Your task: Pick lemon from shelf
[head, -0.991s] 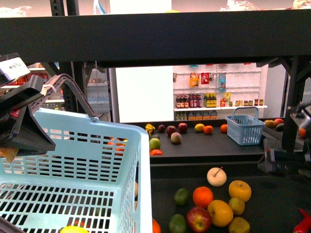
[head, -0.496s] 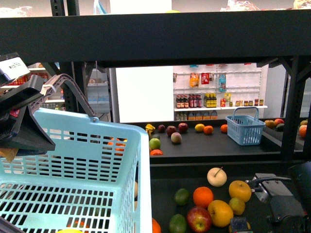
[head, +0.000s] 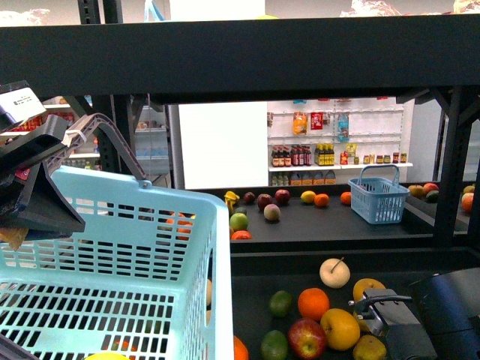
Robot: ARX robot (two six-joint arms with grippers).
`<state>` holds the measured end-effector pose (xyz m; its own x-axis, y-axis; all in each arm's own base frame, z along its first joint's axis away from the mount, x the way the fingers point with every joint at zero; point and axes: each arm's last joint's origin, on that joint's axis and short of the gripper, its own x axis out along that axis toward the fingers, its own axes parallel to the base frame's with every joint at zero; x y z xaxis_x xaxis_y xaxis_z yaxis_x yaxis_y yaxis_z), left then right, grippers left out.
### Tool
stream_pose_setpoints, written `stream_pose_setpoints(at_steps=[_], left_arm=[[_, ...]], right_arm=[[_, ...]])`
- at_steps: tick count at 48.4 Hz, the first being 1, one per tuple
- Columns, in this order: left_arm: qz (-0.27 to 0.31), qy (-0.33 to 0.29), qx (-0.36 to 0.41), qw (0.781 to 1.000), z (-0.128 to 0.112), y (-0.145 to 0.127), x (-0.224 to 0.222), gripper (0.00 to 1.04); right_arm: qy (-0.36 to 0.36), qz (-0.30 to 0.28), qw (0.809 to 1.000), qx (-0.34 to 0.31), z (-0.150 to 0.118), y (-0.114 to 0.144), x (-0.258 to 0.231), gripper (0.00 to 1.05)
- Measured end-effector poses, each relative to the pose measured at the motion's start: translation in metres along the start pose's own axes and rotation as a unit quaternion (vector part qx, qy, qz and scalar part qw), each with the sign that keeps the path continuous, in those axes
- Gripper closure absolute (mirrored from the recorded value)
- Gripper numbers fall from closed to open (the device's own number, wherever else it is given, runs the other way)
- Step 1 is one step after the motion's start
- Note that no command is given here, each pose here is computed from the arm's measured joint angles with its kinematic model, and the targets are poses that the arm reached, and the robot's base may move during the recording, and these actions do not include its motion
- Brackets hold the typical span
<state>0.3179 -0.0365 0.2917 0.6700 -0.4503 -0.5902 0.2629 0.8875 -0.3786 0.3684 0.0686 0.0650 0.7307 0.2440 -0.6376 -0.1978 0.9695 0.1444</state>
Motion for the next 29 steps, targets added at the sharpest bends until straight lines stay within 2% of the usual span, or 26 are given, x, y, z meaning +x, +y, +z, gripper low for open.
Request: stream_pose_setpoints(at_steps=[29], left_arm=[[0.000,0.000,0.000,1.000,0.000,0.000,0.000,0.89]], right_arm=[[0.004,0.004,1.000,0.005,-0.003,0.007,0.012,0.08]])
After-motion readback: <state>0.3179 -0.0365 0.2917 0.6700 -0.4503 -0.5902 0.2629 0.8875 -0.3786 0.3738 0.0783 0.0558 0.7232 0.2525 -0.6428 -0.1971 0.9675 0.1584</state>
